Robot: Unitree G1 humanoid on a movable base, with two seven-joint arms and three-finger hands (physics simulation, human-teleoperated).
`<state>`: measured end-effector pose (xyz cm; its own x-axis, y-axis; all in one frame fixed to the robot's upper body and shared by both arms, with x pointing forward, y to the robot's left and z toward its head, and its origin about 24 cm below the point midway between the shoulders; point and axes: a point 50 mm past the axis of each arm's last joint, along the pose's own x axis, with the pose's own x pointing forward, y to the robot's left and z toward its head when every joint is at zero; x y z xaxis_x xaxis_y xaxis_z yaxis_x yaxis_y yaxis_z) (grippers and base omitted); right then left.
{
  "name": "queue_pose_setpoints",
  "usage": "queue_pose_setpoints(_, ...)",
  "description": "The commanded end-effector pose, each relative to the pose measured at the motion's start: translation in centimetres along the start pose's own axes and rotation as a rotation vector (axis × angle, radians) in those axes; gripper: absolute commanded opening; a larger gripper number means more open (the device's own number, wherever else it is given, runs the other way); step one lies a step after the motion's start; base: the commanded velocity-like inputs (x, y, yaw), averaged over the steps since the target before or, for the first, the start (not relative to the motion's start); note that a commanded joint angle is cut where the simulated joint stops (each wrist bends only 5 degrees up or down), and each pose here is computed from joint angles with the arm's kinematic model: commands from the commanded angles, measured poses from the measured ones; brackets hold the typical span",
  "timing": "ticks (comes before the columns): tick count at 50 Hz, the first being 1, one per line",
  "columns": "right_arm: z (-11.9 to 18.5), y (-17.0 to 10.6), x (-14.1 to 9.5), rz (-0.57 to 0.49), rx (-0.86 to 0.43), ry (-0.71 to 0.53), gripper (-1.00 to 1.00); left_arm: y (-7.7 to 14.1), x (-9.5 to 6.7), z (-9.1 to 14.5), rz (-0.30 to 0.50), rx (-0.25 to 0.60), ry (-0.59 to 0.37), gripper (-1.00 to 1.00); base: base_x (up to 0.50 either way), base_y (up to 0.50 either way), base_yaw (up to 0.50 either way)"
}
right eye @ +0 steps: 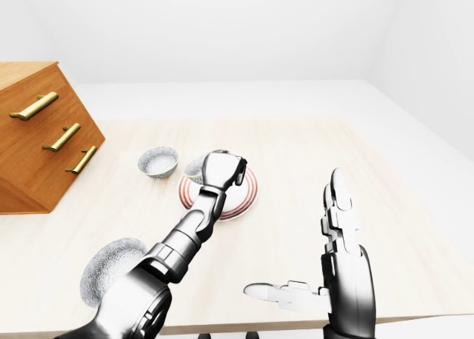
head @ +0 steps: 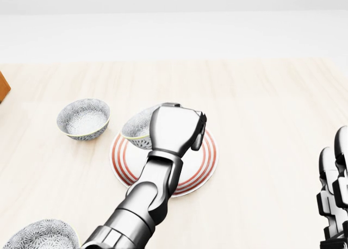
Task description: Put the bowl in the middle on the plate.
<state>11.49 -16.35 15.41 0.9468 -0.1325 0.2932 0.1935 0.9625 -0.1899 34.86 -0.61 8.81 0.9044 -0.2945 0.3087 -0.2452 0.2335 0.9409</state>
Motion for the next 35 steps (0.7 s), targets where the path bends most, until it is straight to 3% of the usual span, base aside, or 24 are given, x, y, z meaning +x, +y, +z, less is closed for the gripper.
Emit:
queue_pose_setpoints(1,0.0,-0.1,-0.1,-0.003,0.000,0.005,1.00,-0.2,0.5,0.4,-0.035,0.108,-0.068,-1.00,0.00,0.00,0.00)
queue_pose_setpoints(12,0.0,-0.1,0.0,-0.002,0.001,0.005,1.00,-2.7,-0.8,-0.9,-0.185,0.132,-0.034,-1.00,0.00,0.00,0.00)
queue_pose_setpoints(25,0.0,0.0,0.0,-0.001,0.000,0.004,1.00,-3.2,-1.1,-1.9,-0.226,0.167,-0.024,-1.00,0.00,0.00,0.00)
queue_pose_setpoints(35,-0.1,-0.1,-0.1,-0.003,0.000,0.007,1.00,-2.7,-0.6,-1.8,-0.209,0.162,-0.022,-1.00,0.00,0.00,0.00)
